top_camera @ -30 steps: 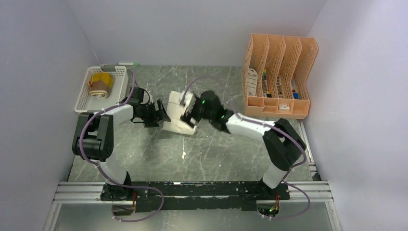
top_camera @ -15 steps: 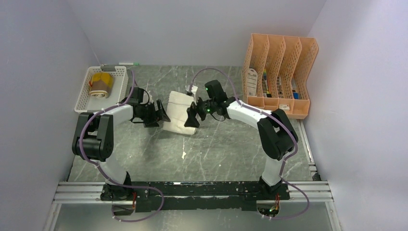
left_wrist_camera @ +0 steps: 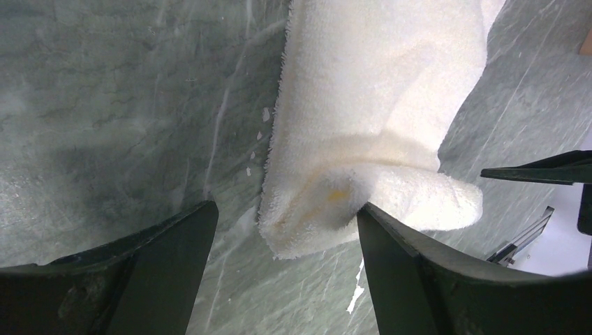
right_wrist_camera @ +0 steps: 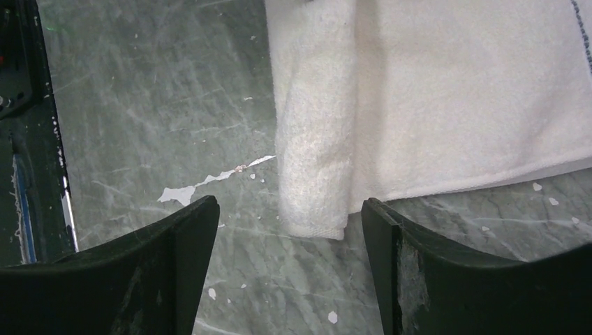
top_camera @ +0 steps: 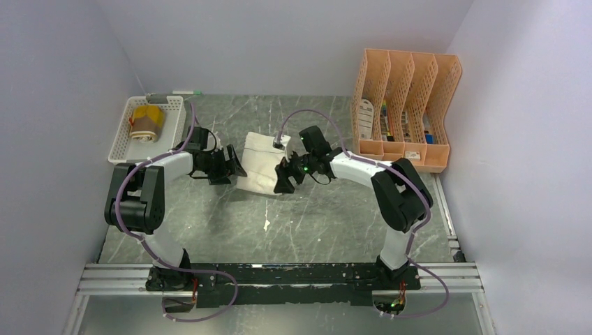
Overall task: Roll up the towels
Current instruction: Roll the towel at the center of the board.
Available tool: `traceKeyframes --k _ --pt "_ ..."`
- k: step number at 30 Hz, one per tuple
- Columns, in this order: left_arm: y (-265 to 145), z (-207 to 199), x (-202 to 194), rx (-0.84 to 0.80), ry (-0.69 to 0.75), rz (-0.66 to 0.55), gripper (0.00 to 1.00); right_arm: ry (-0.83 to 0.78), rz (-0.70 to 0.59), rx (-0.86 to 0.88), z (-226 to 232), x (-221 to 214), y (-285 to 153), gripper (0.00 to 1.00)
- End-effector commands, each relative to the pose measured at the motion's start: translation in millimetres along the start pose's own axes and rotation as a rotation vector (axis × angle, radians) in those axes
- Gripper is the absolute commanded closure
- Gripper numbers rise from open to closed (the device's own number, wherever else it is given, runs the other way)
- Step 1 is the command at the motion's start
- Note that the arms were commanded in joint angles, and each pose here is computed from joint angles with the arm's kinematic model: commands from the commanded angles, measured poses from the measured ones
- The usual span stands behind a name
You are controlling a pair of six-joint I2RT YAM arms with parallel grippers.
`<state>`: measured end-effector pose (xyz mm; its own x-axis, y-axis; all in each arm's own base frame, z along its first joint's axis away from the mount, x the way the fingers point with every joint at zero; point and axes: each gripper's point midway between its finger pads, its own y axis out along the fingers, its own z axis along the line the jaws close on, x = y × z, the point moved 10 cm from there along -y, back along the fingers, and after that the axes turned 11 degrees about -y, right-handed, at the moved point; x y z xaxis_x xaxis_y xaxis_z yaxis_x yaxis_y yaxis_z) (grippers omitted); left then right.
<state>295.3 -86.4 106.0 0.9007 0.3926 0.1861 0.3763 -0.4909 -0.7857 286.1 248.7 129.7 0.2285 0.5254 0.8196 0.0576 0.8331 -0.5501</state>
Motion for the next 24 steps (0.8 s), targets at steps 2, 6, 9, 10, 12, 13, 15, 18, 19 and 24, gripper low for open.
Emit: traceKeyframes --k 2,6,9,10,12,13,15,18,19,24 --pt "8.6 31.0 -28.9 0.146 -0.055 0.122 0.12 0.011 0.032 0.02 -8.0 -7.6 8.9 0.33" --pt "8.5 31.4 -29.2 0.149 -0.056 0.123 0.12 0.012 0.04 0.024 -10.5 -9.9 12.1 0.44" --pt "8.6 31.7 -29.4 0.151 -0.056 0.123 0.12 0.007 0.04 0.019 -13.5 -8.0 13.2 0.49" --pt "8.5 31.4 -29.1 0.15 -0.055 0.123 0.12 0.006 0.043 0.02 -14.9 -7.7 14.1 0.52" --pt "8.3 31.2 -28.9 0.15 -0.055 0.121 0.12 0.011 0.059 0.023 -17.4 -9.0 16.5 0.57" --pt "8.2 31.6 -29.4 0.152 -0.056 0.122 0.12 0.014 0.063 0.024 -18.4 -9.7 17.6 0.62" --pt "7.5 31.7 -29.7 0.154 -0.054 0.121 0.12 0.017 0.067 0.024 -19.9 -9.8 19.4 0.73" --pt "6.5 31.4 -30.0 0.155 -0.053 0.118 0.12 0.022 0.07 0.023 -23.3 -6.8 21.4 0.9" --pt "6.2 31.3 -30.0 0.155 -0.052 0.117 0.12 0.026 0.075 0.028 -26.5 -5.4 23.5 1.0" --pt "-1.8 28.6 -27.4 0.159 -0.05 0.072 0.11 0.021 0.072 0.033 -31.9 1.6 25.5 1.0"
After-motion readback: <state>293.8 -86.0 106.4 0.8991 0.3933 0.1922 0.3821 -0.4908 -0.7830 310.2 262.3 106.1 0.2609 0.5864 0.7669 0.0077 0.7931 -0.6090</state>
